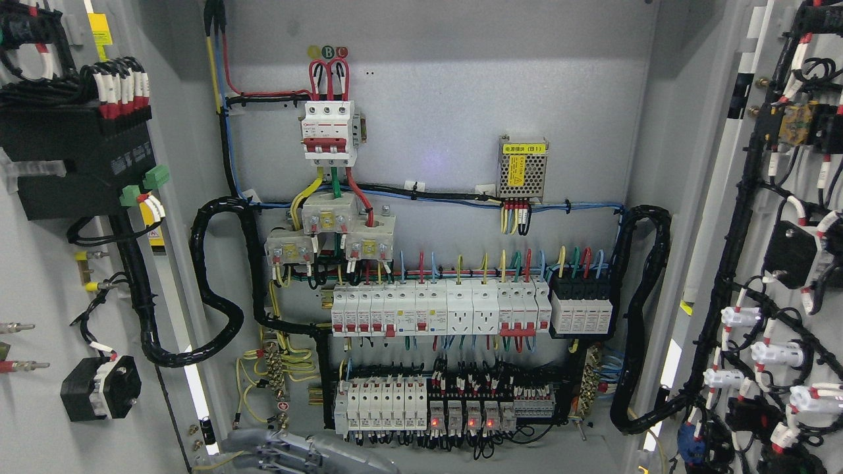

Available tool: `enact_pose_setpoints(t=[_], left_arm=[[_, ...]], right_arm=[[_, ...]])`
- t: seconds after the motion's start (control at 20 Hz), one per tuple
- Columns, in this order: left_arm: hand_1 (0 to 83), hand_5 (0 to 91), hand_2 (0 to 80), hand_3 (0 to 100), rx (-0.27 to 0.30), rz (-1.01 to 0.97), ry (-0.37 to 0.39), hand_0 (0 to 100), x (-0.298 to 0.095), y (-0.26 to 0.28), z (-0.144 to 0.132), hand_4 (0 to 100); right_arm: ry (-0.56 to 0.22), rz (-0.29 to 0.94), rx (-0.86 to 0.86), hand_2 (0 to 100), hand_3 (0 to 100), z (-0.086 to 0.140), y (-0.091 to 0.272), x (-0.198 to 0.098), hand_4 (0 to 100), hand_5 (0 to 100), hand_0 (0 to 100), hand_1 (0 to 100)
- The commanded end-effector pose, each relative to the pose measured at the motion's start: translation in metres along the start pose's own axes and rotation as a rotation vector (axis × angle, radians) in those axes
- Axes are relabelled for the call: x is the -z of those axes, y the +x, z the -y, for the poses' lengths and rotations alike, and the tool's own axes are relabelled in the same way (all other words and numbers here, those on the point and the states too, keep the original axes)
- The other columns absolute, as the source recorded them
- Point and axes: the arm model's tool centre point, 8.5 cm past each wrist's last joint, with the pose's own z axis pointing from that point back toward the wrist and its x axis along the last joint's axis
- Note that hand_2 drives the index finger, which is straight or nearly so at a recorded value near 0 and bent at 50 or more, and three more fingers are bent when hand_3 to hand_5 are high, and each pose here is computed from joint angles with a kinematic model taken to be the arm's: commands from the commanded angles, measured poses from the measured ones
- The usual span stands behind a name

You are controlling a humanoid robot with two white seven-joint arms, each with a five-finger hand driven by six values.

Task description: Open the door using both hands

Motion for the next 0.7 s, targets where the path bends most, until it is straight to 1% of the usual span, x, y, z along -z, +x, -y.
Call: enact_pose_setpoints(t=[0.0,0.25,0.35,0.5,0.65], left_arm=[[55.6,0.0,0.0,0,-0.003,0.002,0.0,12,0.0,0.002,0.001,0],[55.6,0.0,0.0,0,-0.007,0.005,-0.002,12,0.0,0.003,0.002,0],[55.6,0.0,0.0,0,-0.004,0.005,-0.003,12,0.0,0.003,0.002,0],[55.6,0.0,0.0,0,-0.002,0.003,-0.003,12,0.0,0.002,0.002,0],[55.6,0.0,0.0,0,-0.003,0.002,0.0,12,0.0,0.002,0.001,0]], right_arm=[[0.164,-0.031,0.04,4,0,-0.062,-0.022,0.053,0,0,0,50],[0.165,0.024,0.003,4,0,-0.068,-0.023,0.058,0,0,0,50],[0.147,0.03,-0.012,4,0,-0.074,-0.028,0.064,0,0,0,50],[0.114,0.024,-0.015,4,0,-0.076,-0.031,0.067,0,0,0,50],[0.142,0.016,-0.018,4,0,-0.087,-0.034,0.071,0,0,0,50]])
